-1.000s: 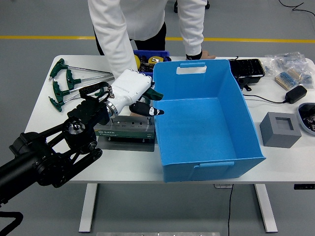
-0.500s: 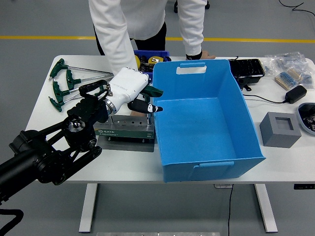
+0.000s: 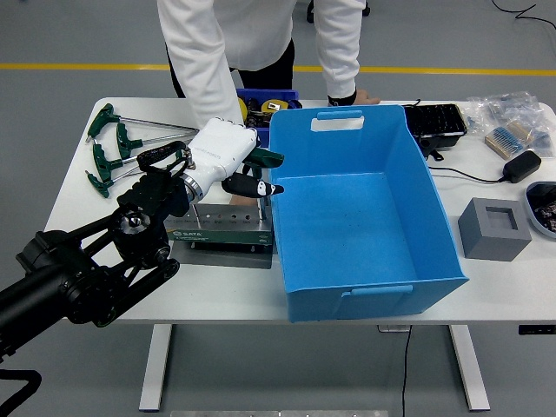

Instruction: Lift tool from toolbox,place it in box,lift tool from toolbox,place it in box

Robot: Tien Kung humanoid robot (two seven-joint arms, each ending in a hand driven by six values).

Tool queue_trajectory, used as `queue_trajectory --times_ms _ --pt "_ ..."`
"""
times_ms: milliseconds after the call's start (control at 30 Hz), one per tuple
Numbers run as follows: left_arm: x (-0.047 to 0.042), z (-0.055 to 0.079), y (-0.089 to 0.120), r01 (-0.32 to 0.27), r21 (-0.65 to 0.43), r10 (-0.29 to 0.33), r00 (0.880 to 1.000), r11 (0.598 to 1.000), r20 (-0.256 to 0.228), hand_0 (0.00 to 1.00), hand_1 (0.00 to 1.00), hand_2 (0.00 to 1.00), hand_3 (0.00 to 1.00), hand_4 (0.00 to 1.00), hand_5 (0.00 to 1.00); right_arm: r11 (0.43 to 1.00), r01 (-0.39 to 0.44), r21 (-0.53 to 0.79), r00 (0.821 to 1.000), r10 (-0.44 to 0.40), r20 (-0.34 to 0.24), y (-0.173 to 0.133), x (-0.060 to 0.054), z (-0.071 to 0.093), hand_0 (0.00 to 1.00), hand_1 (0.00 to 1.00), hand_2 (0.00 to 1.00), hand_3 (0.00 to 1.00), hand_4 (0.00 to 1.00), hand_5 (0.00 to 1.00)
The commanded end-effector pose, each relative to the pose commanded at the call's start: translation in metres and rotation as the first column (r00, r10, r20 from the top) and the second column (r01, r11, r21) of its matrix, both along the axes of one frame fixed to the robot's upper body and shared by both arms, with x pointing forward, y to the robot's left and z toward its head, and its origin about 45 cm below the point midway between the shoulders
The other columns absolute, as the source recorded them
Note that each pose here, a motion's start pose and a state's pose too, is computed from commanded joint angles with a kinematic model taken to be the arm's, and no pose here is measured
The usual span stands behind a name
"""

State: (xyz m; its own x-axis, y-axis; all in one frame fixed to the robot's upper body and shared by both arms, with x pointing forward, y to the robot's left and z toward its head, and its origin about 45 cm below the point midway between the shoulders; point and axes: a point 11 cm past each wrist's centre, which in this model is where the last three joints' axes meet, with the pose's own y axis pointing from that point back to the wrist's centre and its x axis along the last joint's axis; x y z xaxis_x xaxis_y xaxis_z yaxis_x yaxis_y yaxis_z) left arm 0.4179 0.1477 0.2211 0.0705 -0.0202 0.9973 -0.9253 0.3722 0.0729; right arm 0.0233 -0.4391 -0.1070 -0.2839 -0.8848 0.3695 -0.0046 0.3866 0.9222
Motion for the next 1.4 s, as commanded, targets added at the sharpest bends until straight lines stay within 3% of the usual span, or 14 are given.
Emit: queue_trajectory --times_ms 300,367,567,733,767,933,967,1067,1133,1167,1333,1400 --pt "0.0016 0.004 0.003 -0.011 -0.03 0.013 0.999 0.999 0.047 0.273 0.025 0.063 0.074 0.998 0.772 1.0 -0.002 -0.001 1.0 0.002 -0.001 0.0 0.0 0.0 0.728 0.687 0.782 0.761 0.941 0.873" --pt "0.0019 0.007 0.004 -0.012 -0.045 0.016 0.998 0.999 0.068 0.267 0.002 0.028 0.026 0.998 0.777 1.0 -0.004 -0.002 1.0 0.004 -0.002 -0.001 0.0 0.0 0.726 0.686 0.782 0.76 0.94 0.871" --pt "0.0009 0.015 0.006 -0.005 -0.085 0.015 0.992 0.996 0.124 0.26 0.002 0.005 0.002 0.987 0.798 1.0 -0.005 -0.002 1.0 0.005 -0.005 -0.001 -0.002 0.0 0.727 0.686 0.78 0.758 0.939 0.87" --pt "-0.0011 0.017 0.006 0.006 -0.093 0.006 0.991 0.996 0.136 0.26 0.002 0.005 0.002 0.987 0.798 1.0 -0.006 -0.001 1.0 0.006 -0.008 -0.001 -0.003 0.0 0.727 0.686 0.78 0.758 0.939 0.87" --pt "-0.0015 0.017 0.006 0.008 -0.093 0.004 0.99 0.996 0.138 0.261 0.002 0.005 0.002 0.904 0.733 1.0 -0.005 -0.001 1.0 0.005 -0.008 0.0 -0.003 0.0 0.726 0.685 0.78 0.757 0.939 0.872" --pt "-0.0036 0.019 0.007 0.02 -0.094 -0.006 0.99 0.995 0.139 0.261 0.002 0.005 0.002 0.904 0.733 1.0 -0.007 -0.001 1.0 0.007 -0.013 0.0 -0.004 0.0 0.726 0.685 0.78 0.757 0.939 0.872" --pt "-0.0043 0.02 0.007 0.024 -0.094 -0.011 0.99 0.995 0.139 0.261 0.002 0.004 0.002 0.82 0.635 1.0 -0.007 -0.001 1.0 0.007 -0.013 0.0 -0.004 0.0 0.726 0.685 0.78 0.757 0.939 0.871" --pt "-0.0063 0.023 0.006 0.035 -0.095 -0.021 0.99 0.995 0.141 0.261 0.002 0.004 0.002 0.82 0.635 1.0 -0.006 -0.001 1.0 0.006 -0.014 0.001 -0.004 -0.001 0.726 0.685 0.78 0.757 0.939 0.871" --pt "-0.0086 0.028 0.005 0.054 -0.103 -0.037 0.987 0.993 0.157 0.261 0.002 0.004 0.002 0.82 0.635 1.0 -0.005 -0.001 1.0 0.005 -0.015 0.001 -0.004 -0.001 0.726 0.685 0.78 0.757 0.939 0.871" --pt "-0.0096 0.03 0.004 0.063 -0.108 -0.045 0.985 0.992 0.166 0.258 0.002 0.003 0.005 0.762 0.523 1.0 -0.005 -0.001 1.0 0.005 -0.015 0.001 -0.004 0.0 0.726 0.685 0.78 0.756 0.939 0.87" --pt "-0.0177 0.045 -0.006 0.133 -0.134 -0.101 0.971 0.982 0.218 0.258 0.002 0.003 0.005 0.762 0.523 1.0 -0.003 -0.001 1.0 0.003 -0.016 0.001 -0.005 -0.001 0.726 0.685 0.78 0.756 0.939 0.87" --pt "-0.0195 0.049 -0.008 0.146 -0.139 -0.113 0.967 0.979 0.227 0.25 0.002 0.002 0.006 0.751 0.478 1.0 -0.003 0.0 1.0 0.003 -0.017 0.001 -0.005 -0.001 0.726 0.685 0.78 0.757 0.938 0.87"
